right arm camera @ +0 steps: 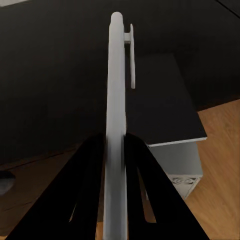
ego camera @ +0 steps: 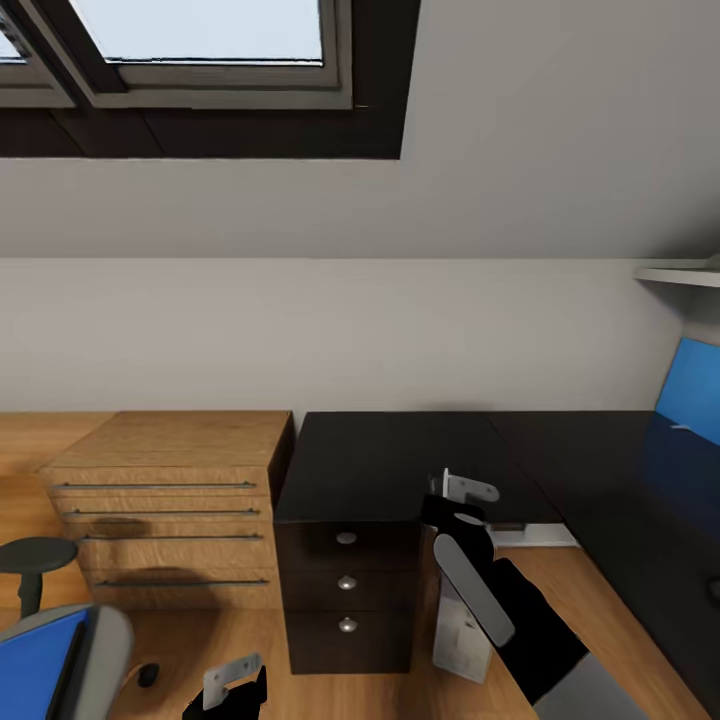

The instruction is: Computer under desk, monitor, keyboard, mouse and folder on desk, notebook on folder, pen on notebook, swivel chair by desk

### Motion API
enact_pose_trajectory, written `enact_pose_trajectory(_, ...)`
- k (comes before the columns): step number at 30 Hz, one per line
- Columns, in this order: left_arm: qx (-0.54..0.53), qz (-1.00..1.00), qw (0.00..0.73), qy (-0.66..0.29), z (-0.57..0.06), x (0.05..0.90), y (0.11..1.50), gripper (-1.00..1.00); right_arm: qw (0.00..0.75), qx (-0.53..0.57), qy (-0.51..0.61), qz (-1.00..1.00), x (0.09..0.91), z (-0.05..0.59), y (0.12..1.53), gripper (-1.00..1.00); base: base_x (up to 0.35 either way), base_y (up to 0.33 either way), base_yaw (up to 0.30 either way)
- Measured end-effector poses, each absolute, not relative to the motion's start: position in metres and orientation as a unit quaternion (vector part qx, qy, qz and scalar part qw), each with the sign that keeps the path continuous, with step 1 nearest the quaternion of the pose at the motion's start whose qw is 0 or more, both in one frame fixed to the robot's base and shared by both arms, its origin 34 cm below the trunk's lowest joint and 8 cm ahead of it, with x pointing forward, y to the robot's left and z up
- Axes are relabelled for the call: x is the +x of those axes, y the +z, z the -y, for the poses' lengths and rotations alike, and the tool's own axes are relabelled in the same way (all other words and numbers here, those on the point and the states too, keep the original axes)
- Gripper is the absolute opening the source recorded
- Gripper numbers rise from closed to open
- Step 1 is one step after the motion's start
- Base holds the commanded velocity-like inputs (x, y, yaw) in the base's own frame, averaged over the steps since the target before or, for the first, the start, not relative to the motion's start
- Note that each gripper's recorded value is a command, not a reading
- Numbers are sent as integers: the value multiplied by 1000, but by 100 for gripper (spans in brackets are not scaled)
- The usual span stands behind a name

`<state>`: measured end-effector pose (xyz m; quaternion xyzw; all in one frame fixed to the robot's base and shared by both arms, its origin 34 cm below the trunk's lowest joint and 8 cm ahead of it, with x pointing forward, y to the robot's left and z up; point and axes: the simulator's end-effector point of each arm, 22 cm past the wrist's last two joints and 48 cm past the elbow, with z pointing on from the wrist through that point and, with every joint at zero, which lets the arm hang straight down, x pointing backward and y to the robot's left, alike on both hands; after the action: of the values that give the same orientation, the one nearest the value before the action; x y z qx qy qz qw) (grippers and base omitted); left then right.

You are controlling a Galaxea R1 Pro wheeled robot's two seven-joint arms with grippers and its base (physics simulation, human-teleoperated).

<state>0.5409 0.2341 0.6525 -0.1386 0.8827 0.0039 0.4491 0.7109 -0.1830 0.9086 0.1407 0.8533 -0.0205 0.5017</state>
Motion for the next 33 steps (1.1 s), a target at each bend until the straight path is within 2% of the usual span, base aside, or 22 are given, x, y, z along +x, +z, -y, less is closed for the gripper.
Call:
enact_pose_trajectory(5,-138,-882,450,4,-234,541,653,100,507,128,-11,-852,713,177,910,-100,255,185,-2)
enact_pose_trajectory(17,-139,-883,449,4,-234,541,652,100,501,-4,124,-857,721,120,887,-100,214,109,0)
enact_pose_trajectory(26,-138,-883,449,4,-234,541,652,100,475,-8,113,-873,719,131,855,-100,182,2,0)
enact_pose_trajectory(33,-139,-883,449,4,-234,541,653,100,422,5,82,-903,709,153,799,-100,216,66,0)
